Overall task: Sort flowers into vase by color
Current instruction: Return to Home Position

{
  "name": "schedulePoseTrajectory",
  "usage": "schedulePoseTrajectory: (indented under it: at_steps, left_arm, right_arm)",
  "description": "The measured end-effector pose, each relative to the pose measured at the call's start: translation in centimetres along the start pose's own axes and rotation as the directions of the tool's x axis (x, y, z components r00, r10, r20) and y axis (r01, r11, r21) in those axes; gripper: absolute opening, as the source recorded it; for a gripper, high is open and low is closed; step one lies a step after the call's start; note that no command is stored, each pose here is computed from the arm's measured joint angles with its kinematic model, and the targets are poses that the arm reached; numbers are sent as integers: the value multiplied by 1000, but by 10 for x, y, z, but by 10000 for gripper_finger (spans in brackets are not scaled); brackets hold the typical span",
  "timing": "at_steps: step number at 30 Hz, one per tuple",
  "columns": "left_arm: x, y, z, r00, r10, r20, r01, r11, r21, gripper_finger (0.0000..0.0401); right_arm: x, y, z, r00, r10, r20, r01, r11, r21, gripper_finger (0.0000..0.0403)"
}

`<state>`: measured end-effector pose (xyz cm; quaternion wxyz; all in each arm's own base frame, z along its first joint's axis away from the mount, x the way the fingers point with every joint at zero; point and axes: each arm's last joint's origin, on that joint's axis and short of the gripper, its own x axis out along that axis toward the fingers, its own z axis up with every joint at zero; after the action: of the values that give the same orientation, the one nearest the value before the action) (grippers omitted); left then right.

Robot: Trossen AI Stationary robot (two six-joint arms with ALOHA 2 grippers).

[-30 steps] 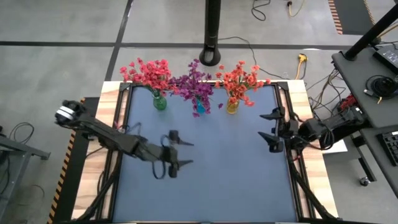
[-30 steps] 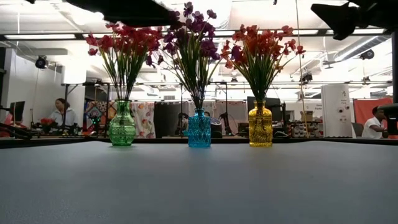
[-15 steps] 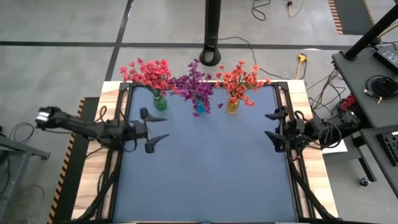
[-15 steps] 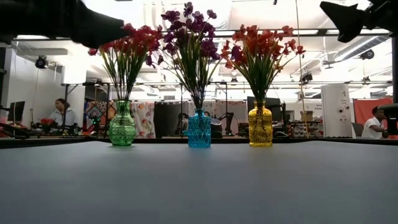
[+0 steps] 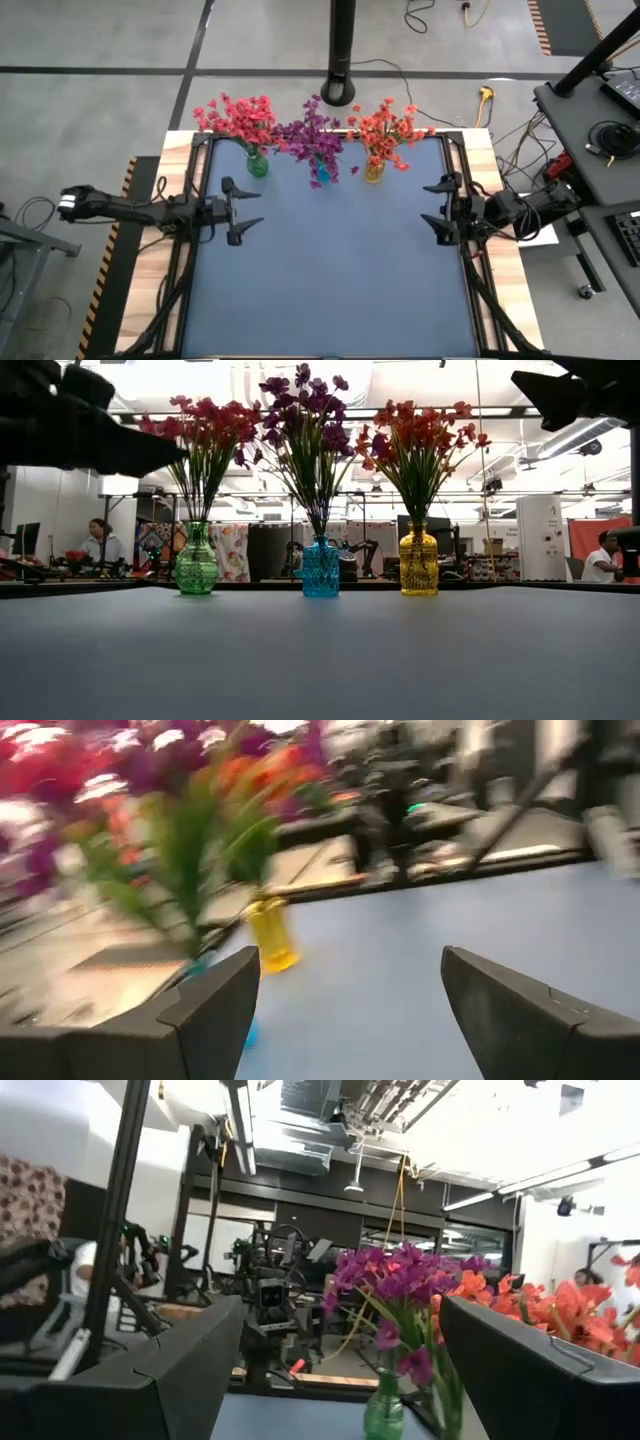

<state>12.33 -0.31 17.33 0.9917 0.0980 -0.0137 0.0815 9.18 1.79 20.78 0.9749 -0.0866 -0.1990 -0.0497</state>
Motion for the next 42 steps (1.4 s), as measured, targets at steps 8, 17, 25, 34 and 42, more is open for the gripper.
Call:
schedulePoseTrajectory:
  at_steps: [8, 17, 25, 34, 42]
  left_arm:
    - [-4, 12, -1, 934, 351, -60, -355, 932, -74, 294]
    - [-6, 18, -1, 816, 567, -116, -576, 813, -80, 294]
    - [-4, 17, -3, 815, 564, -132, -575, 816, -62, 294]
    - [-2, 16, -6, 814, 561, -152, -572, 819, -39, 294]
    - [-1, 15, -8, 812, 558, -170, -569, 822, -18, 294]
  right_arm:
    - [0, -1, 2, 1000, -16, 20, 18, 997, -81, 331]
    - [1, -1, -1, 999, -32, -15, 31, 996, -83, 331]
    - [1, 0, -1, 999, -32, -16, 30, 996, -84, 331]
    - [1, 0, -1, 999, -32, -16, 30, 996, -84, 331]
    - [1, 0, -1, 999, -32, -16, 30, 996, -84, 331]
